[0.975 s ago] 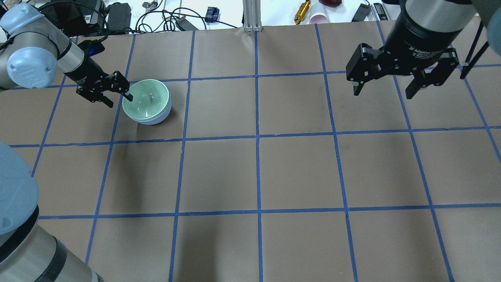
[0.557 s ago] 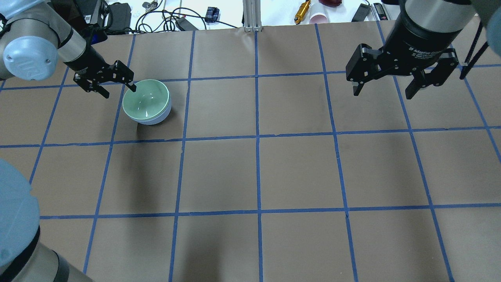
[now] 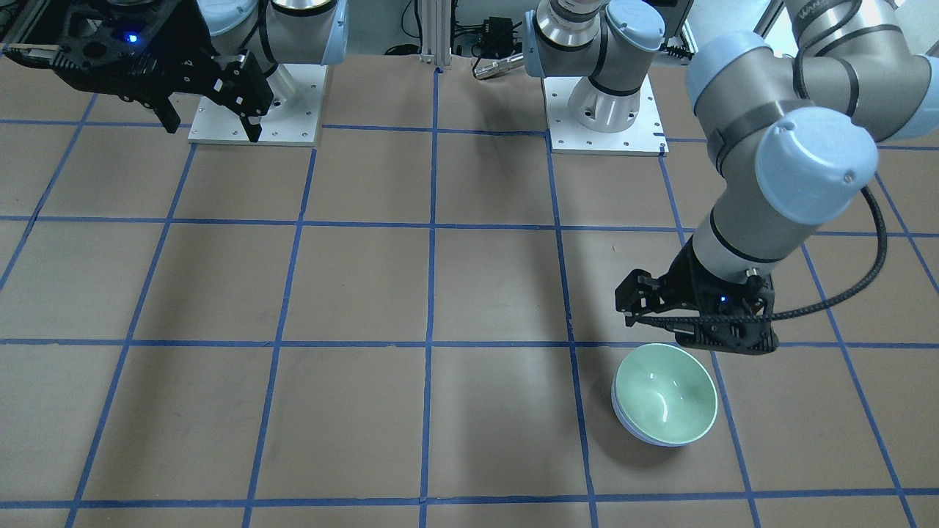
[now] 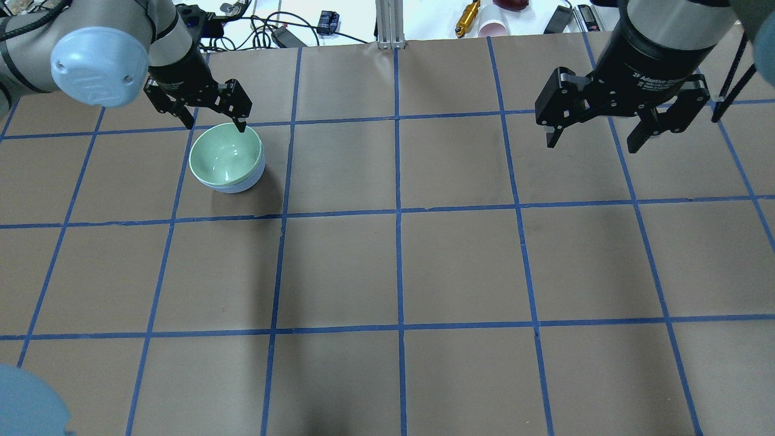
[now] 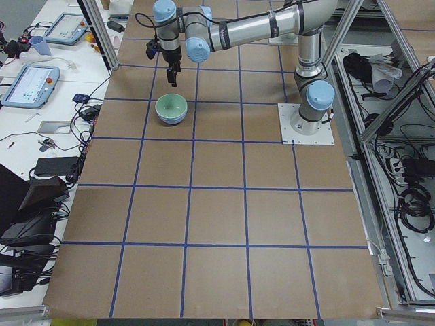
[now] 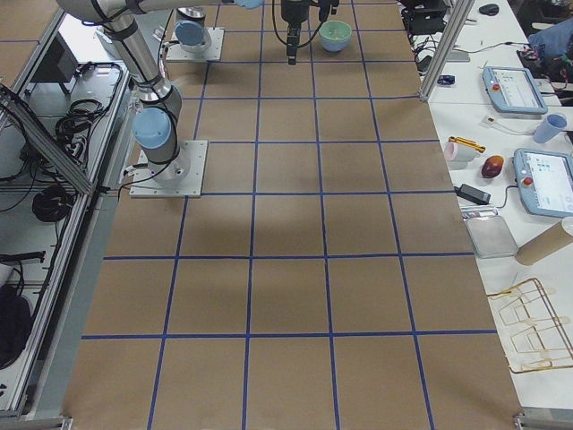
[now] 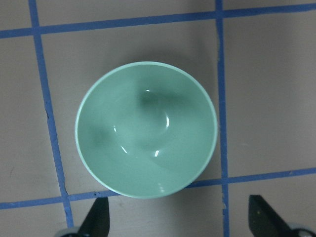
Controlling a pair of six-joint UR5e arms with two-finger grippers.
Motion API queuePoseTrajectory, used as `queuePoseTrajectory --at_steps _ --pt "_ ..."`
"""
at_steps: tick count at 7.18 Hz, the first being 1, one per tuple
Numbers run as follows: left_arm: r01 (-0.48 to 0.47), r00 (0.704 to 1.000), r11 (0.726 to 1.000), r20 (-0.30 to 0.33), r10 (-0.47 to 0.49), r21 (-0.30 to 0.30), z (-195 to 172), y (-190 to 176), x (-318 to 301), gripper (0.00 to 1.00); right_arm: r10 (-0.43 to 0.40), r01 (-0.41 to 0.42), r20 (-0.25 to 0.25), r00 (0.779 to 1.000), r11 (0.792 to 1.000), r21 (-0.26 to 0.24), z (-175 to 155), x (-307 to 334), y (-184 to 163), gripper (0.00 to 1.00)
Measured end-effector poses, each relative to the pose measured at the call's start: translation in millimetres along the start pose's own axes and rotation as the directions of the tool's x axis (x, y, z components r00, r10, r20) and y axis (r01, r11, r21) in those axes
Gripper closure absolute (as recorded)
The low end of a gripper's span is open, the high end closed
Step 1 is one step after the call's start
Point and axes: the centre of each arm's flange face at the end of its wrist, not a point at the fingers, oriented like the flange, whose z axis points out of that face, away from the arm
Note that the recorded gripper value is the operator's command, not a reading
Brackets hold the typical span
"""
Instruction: Stack green bowl on blue bowl
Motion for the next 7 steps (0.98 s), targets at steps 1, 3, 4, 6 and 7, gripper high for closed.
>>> queuePoseTrajectory --at_steps 1,3,4,6,7 --pt "-0.013 1.000 1.000 0.010 0.013 -0.004 -29 20 12 0.00 0.000 0.000 0.000 1.000 1.000 0.000 0 0 0 0.00" --pt "-0.033 0.999 0.999 -0.004 0.033 -0.012 -78 64 32 0.00 0.000 0.000 0.000 1.000 1.000 0.000 0 0 0 0.00" --pt "-0.034 0.999 0.999 -0.026 0.034 -0.002 -95 79 37 0.00 0.000 0.000 0.000 1.000 1.000 -0.001 0 0 0 0.00" --pt "-0.027 0.999 1.000 -0.040 0.028 0.015 -108 88 36 0.00 0.000 0.000 0.000 1.000 1.000 -0.001 0 0 0 0.00" --pt "-0.028 0.999 0.999 -0.035 0.029 0.027 -114 91 36 0.00 0.000 0.000 0.000 1.000 1.000 0.000 0 0 0 0.00"
